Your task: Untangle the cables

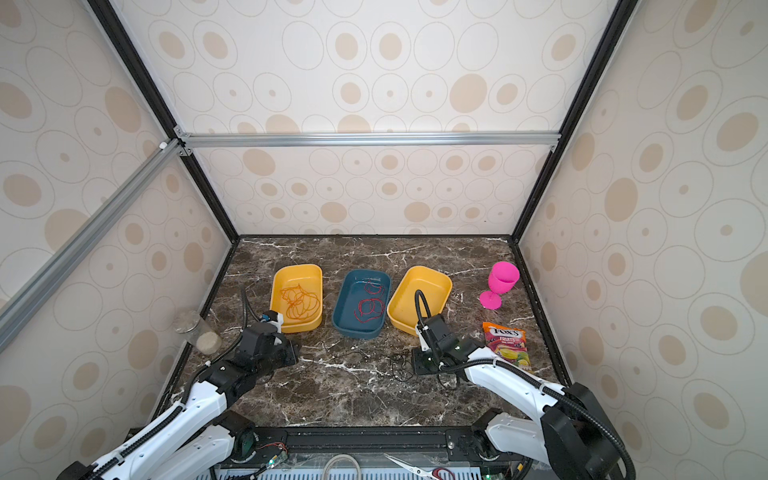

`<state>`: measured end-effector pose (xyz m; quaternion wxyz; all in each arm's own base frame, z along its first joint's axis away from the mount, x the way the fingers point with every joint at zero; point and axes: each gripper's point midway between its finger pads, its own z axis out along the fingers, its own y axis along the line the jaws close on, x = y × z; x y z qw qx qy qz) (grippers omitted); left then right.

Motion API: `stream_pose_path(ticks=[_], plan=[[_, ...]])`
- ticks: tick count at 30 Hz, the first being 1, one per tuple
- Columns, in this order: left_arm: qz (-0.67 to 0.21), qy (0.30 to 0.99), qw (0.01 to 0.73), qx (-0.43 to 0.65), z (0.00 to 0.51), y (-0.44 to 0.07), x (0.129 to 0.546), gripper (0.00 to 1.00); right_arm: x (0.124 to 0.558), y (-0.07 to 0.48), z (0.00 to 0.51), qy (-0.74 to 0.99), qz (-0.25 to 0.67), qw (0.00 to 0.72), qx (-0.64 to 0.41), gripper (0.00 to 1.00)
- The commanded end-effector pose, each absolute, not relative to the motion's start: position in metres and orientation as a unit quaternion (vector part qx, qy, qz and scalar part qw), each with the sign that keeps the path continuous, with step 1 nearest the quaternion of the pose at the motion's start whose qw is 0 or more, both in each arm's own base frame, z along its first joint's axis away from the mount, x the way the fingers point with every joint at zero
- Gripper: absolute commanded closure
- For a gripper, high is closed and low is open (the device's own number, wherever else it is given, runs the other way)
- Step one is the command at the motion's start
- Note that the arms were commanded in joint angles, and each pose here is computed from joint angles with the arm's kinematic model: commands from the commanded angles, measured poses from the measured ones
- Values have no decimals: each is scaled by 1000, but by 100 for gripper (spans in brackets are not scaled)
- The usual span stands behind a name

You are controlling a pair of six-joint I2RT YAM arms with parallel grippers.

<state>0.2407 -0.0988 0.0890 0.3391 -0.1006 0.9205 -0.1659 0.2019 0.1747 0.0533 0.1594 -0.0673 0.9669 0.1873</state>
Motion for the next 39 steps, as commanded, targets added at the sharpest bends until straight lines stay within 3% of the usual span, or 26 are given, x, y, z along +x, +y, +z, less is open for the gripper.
stream_pose_path(ticks=[1, 4, 6, 11, 18, 31, 39], plan=[[-150, 911, 367, -111, 113, -95, 253, 66, 210, 175, 60, 967, 171, 177, -70, 85], [-147, 911, 372, -100, 124, -96, 257, 54, 211, 175, 64, 964, 174, 187, -70, 79], [-150, 909, 378, -92, 133, -100, 260, 51, 213, 175, 66, 963, 176, 194, -66, 78], [-250, 883, 395, -50, 160, -147, 263, 49, 215, 176, 69, 961, 177, 201, -68, 78], [-346, 868, 355, 28, 151, -244, 241, 44, 218, 177, 70, 960, 176, 204, -72, 77], [-393, 868, 303, 4, 112, -333, 238, 40, 216, 178, 68, 958, 183, 208, -79, 77], [-379, 880, 286, -14, 84, -357, 243, 37, 213, 177, 66, 958, 182, 205, -83, 77]])
